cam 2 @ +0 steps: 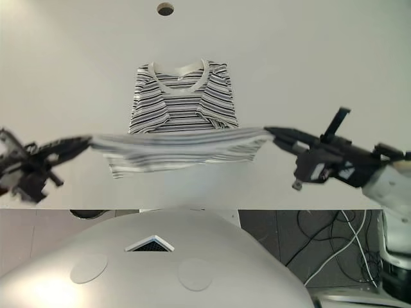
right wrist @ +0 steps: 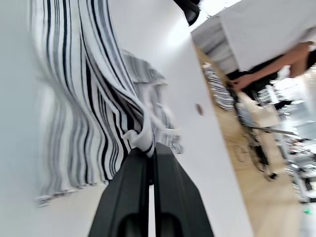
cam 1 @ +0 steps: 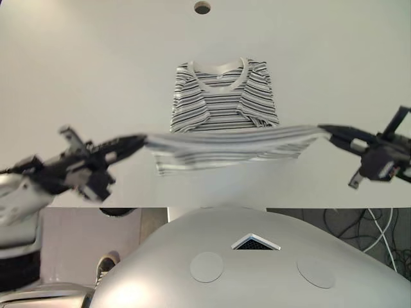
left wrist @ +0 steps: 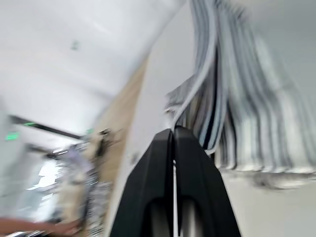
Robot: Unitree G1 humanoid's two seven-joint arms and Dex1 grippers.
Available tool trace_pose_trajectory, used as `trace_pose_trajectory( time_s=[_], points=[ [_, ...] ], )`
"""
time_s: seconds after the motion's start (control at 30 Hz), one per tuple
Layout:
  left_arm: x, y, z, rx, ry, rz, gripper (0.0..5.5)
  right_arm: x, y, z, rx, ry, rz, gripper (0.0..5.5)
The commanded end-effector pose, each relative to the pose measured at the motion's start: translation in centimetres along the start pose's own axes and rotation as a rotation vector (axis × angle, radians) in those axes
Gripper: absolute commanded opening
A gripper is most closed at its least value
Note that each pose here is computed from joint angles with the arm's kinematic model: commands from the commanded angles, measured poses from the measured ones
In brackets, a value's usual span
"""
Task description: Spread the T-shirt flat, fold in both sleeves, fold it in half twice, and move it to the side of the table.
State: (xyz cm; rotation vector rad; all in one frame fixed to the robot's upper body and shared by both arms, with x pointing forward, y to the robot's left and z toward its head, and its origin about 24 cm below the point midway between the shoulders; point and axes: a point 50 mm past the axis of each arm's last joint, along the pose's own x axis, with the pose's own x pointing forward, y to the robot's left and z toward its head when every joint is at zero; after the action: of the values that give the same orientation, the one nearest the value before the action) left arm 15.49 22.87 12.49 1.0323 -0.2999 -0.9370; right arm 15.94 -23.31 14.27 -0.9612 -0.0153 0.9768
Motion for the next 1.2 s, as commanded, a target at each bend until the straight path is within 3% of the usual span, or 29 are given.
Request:
trace_pose_trajectory(
  time_s=[0.03, 0.2, 0.53, 0.57, 0.7, 0.9, 1.07, 1.2],
  points=[
    [2.7, 1.1, -1.9, 0.061, 0.071, 0.076, 0.0, 2.5, -2.0, -1.3, -0.011, 0.04, -0.057, 0.02],
    [5.6, 1.8, -5.6, 0.113, 0.174, 0.122, 0.0, 7.2, -4.8, -4.3, 0.02, 0.107, -0.119, 0.02],
    [8.8, 0.7, -9.4, 0.183, 0.239, 0.079, 0.0, 13.6, -6.0, -8.0, 0.082, 0.152, -0.055, 0.02],
    [9.1, 0.4, -9.8, 0.177, 0.25, 0.069, 0.18, 14.1, -5.9, -8.6, 0.096, 0.168, -0.048, 0.0],
    [10.5, -0.5, -10.9, 0.173, 0.291, 0.054, 0.84, 15.9, -5.0, -10.7, 0.168, 0.26, -0.026, 0.87],
    [10.9, -0.6, -12.9, 0.13, 0.401, 0.188, 1.92, 16.2, -5.3, -13.1, 0.316, 0.366, -0.249, 2.04],
    [11.5, 0.1, -12.0, 0.112, 0.354, 0.355, 2.8, 16.2, -7.5, -12.6, 0.469, 0.266, -0.542, 2.07],
    [11.5, 2.8, -8.6, 0.137, 0.193, 0.656, 2.8, 16.5, -9.3, -10.1, 0.475, 0.032, -0.635, 2.07]
  ],
)
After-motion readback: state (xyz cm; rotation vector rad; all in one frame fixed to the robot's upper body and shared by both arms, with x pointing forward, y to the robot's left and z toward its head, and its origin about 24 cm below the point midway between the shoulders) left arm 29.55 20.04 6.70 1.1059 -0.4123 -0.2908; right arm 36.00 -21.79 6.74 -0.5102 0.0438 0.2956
